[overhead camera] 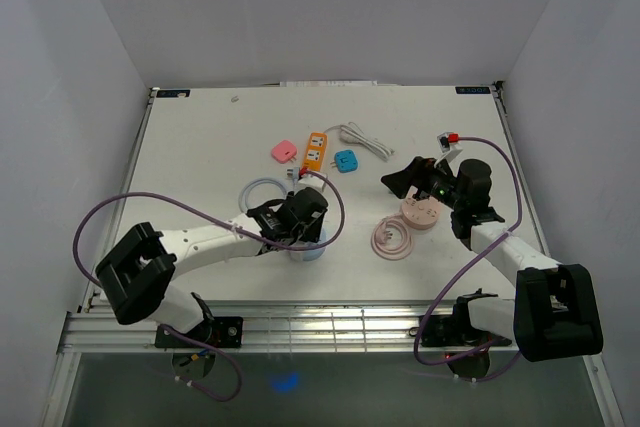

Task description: Insert the plug

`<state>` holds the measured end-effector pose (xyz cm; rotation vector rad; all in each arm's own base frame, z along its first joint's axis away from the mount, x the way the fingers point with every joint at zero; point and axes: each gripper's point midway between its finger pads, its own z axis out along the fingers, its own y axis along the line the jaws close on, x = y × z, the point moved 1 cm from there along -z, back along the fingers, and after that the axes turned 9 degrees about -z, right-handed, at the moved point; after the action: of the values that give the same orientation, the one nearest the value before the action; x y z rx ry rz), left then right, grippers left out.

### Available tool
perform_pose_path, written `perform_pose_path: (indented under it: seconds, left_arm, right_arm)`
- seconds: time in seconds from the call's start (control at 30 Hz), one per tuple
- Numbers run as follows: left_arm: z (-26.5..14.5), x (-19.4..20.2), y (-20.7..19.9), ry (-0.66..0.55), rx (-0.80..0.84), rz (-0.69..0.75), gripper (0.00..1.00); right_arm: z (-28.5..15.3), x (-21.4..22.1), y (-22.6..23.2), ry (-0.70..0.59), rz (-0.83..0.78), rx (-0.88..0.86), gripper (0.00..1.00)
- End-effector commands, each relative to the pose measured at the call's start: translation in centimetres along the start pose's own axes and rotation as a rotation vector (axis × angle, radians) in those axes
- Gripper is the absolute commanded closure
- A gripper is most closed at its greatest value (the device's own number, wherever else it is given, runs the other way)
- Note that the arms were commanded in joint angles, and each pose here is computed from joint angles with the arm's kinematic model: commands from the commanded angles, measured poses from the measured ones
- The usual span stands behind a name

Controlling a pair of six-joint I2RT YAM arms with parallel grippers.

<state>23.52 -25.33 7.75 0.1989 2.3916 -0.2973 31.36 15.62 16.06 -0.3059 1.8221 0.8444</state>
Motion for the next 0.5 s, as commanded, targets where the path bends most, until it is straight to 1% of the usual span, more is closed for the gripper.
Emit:
perform_pose_path:
  seconds: [0.0,0.2,0.27,0.33,0.4,0.47]
  left_arm:
    - [0.3,7.4,4.9,0.261,-0.191,0.099,1.0]
    - [0.8,8.1,4.7,0.3,-0.229,0.095,1.0]
    - [0.9,8.3,5.0,0.326,-0.269,0.108,1.0]
    - [0.7,8.5,5.5,0.333,-0.303,0.092,1.0]
    - [1.0,8.5,4.8,0.315,-0.256,0.066,1.0]
    - [0.6,9.3,4.4,0.332,-0.197,0.051,1.0]
  right_arm:
    - [-0.1,-1.3,0.5,-0.049,-0.027,-0.024,0.1]
    - [-0.2,-1.3,0.4,-0.048,-0.022,-0.024,0.1]
    - [-0.2,-1.2,0.4,-0.046,-0.019,-0.023,0.1]
    - [-0.1,-1.2,0.3,-0.045,-0.018,-0.023,0.1]
    - [-0.1,-1.2,0.3,-0.046,-0.017,-0.023,0.1]
    - [-0.2,-1.3,0.3,-0.048,-0.016,-0.022,0.1]
